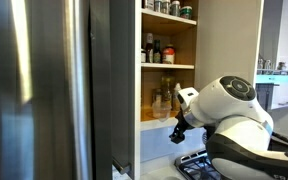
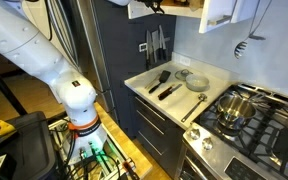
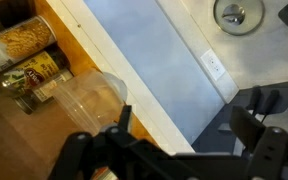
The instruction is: Place the clear container on the bottom shelf upside down.
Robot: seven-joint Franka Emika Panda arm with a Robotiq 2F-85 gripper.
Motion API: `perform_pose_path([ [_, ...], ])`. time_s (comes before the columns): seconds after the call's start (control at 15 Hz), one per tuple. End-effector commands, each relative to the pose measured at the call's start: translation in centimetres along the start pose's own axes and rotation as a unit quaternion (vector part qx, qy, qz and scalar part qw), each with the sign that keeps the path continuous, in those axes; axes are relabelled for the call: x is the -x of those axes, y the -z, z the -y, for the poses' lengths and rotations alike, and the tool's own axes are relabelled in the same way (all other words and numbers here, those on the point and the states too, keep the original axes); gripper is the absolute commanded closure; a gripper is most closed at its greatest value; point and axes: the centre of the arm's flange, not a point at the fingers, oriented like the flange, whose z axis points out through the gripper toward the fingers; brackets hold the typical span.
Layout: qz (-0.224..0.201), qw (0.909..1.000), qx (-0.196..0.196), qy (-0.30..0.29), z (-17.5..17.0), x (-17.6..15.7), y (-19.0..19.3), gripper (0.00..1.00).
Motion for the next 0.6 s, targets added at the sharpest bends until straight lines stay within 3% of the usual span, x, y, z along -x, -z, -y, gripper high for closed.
perform_pose_path([
  [0.0,0.0,1.0,0.0,0.0,0.0,0.0,0.0,0.0],
  [0.27,-0.024,0.9934,0.072,0.086,-0.8,0.4,-1.2,0.0],
  [0.53,-0.082,0.9752,0.126,0.162,-1.5,0.5,-2.0,0.0],
])
